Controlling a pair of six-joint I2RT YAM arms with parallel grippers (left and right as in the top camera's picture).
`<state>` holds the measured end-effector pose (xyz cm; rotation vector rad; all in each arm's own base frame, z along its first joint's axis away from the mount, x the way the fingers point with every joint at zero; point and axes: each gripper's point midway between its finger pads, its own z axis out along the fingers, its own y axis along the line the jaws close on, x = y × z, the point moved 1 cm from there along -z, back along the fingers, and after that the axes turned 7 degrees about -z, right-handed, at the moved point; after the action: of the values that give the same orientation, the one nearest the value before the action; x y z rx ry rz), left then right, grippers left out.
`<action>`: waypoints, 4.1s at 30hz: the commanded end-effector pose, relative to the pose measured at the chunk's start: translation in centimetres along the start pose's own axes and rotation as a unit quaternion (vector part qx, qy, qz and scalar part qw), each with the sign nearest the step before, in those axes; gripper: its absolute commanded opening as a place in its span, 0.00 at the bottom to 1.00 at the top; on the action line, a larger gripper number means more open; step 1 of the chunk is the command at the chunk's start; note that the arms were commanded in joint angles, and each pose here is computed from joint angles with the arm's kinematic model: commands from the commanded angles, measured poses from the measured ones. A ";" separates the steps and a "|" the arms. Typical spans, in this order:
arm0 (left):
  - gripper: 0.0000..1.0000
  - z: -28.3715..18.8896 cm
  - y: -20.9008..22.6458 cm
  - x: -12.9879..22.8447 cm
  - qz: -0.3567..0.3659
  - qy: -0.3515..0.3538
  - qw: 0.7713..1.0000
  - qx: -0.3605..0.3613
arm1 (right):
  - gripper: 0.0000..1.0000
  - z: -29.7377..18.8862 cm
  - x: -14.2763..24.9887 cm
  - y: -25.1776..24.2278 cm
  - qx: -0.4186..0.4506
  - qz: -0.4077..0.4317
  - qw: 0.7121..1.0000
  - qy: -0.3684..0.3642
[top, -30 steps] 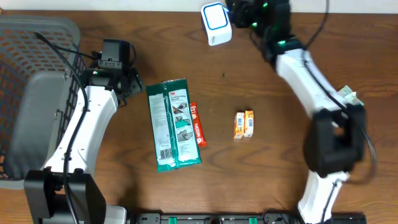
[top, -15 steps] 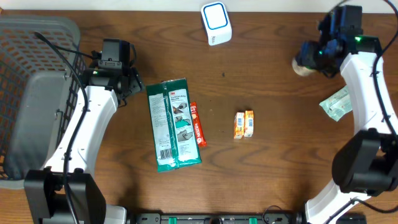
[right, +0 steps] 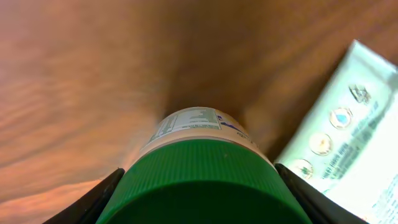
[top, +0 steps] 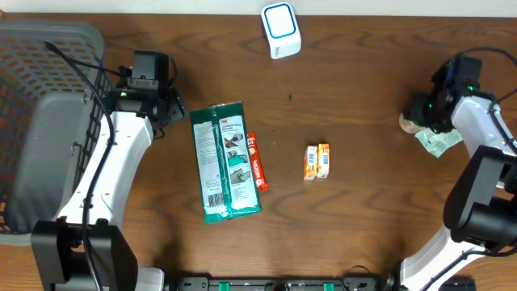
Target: Scan the item barcode
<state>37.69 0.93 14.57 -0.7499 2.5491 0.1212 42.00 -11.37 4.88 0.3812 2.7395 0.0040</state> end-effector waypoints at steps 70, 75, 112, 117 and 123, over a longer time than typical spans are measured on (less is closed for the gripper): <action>0.85 -0.1 0.2 -0.3 0.005 -0.006 1.000 -0.006 | 0.36 -4.5 13.4 21.4 -0.141 -0.206 0.949 0.194; 0.85 -0.1 0.2 -0.3 0.005 -0.006 1.000 -0.006 | 0.39 -4.5 13.3 21.3 -0.136 -0.207 0.950 0.193; 0.85 -0.1 0.2 -0.3 0.005 -0.006 1.000 -0.006 | 0.07 -6.9 16.2 22.1 -0.055 -0.259 0.946 0.186; 0.85 -0.1 0.2 -0.3 0.005 -0.006 1.000 -0.006 | 0.01 -5.7 16.7 22.1 -0.042 -0.251 0.951 0.174; 0.85 -0.1 0.2 -0.3 0.005 -0.006 1.000 -0.006 | 0.01 -4.5 17.5 21.0 -0.035 -0.241 0.953 0.180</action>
<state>37.70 0.93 14.57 -0.7498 2.5488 0.1210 30.32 14.43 3.85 -0.4050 3.1075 0.0766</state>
